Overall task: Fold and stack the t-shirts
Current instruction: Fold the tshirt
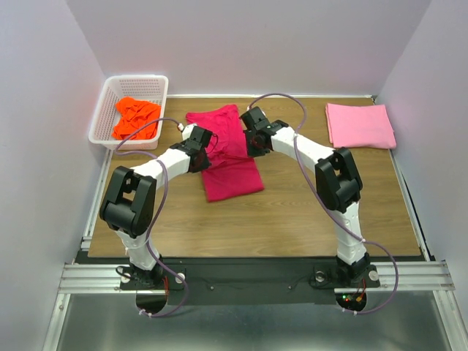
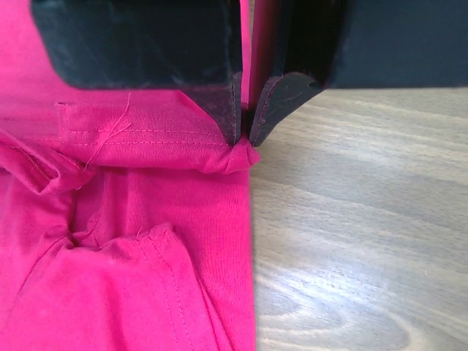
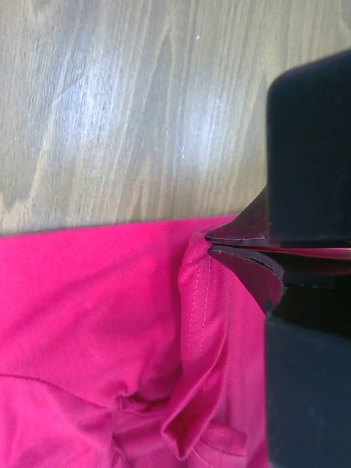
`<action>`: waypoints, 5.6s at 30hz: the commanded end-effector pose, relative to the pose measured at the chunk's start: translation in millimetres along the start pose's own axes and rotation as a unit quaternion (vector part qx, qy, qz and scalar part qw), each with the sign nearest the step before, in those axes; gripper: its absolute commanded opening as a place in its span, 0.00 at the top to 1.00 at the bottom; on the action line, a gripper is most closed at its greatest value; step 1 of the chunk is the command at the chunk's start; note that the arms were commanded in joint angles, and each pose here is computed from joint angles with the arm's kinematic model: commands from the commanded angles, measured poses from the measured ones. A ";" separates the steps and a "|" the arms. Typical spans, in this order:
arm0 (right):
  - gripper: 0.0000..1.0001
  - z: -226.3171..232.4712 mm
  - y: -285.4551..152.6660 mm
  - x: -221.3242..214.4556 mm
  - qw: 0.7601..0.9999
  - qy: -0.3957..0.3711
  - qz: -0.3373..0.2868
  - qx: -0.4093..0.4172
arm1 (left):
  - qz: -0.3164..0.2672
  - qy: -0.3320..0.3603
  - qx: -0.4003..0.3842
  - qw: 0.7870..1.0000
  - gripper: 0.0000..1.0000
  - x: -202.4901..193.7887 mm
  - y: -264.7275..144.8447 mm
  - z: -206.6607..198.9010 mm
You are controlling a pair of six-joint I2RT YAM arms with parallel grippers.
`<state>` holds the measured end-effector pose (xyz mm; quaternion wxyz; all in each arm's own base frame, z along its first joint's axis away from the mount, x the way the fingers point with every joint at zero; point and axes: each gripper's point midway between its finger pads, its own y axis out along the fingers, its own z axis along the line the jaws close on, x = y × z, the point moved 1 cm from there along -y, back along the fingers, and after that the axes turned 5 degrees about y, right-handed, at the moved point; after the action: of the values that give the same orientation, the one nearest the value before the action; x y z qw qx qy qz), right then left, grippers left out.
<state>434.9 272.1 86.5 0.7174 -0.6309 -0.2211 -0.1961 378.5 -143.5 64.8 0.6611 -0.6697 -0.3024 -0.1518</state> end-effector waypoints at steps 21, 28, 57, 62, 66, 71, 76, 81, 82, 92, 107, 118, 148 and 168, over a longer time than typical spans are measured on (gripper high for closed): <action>0.57 21.4 -54.0 34.0 0.995 -0.013 -0.055 0.088 | -0.084 -0.013 -0.043 0.995 0.22 43.1 -60.5 6.4; 0.66 39.0 -41.1 -2.9 0.992 -0.010 -0.015 0.125 | -0.091 -0.023 -0.071 0.993 0.22 25.4 -88.8 18.7; 0.72 44.4 12.8 71.4 0.992 0.026 -0.087 0.087 | -0.035 0.030 -0.093 0.995 0.21 -23.9 -84.0 28.6; 0.70 49.8 -8.8 63.8 0.990 0.016 -0.073 0.122 | -0.031 0.032 -0.090 0.995 0.21 -26.5 -79.8 29.1; 0.68 51.8 -18.0 25.7 0.988 0.010 -0.022 0.152 | -0.030 0.032 -0.089 0.995 0.21 -26.8 -76.3 28.3; 0.67 48.8 -18.8 -10.4 0.989 0.008 0.016 0.150 | -0.027 0.033 -0.087 0.995 0.21 -25.5 -72.2 26.0; 0.67 51.7 -8.4 -11.6 0.989 0.012 0.022 0.148 | -0.026 0.036 -0.091 0.995 0.20 -21.9 -72.3 22.6; 0.68 59.1 4.5 3.1 0.990 0.013 0.006 0.143 | -0.026 0.038 -0.088 0.995 0.20 -20.4 -71.7 22.5; 0.68 61.7 9.1 8.6 0.990 0.013 0.000 0.142 | -0.026 0.039 -0.089 0.995 0.20 -20.2 -71.6 22.1; 0.68 63.4 27.2 68.4 0.989 0.028 -0.069 0.125 | -0.019 0.039 -0.093 0.995 0.20 -22.5 -68.5 18.7; 0.67 21.1 -56.5 47.0 0.990 0.027 -0.075 0.113 | -0.011 0.075 -0.080 0.994 0.73 18.0 -18.4 -20.6; 0.67 -7.2 -87.4 4.3 0.992 0.043 -0.056 0.101 | -0.002 0.096 -0.052 0.994 0.76 31.5 23.1 -33.0; 0.67 -28.0 -88.1 -48.7 0.994 0.057 -0.014 0.093 | -0.012 0.069 -0.040 0.997 0.36 10.4 2.7 -30.1; 0.67 -33.2 -87.9 -57.1 0.994 0.061 -0.009 0.086 | -0.047 0.059 -0.022 0.997 0.41 39.3 18.9 -47.8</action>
<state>334.0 222.7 99.8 0.7741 -0.5756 -0.1794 -0.1931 406.0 -180.6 45.6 0.6672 -0.6739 -0.2379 -0.2097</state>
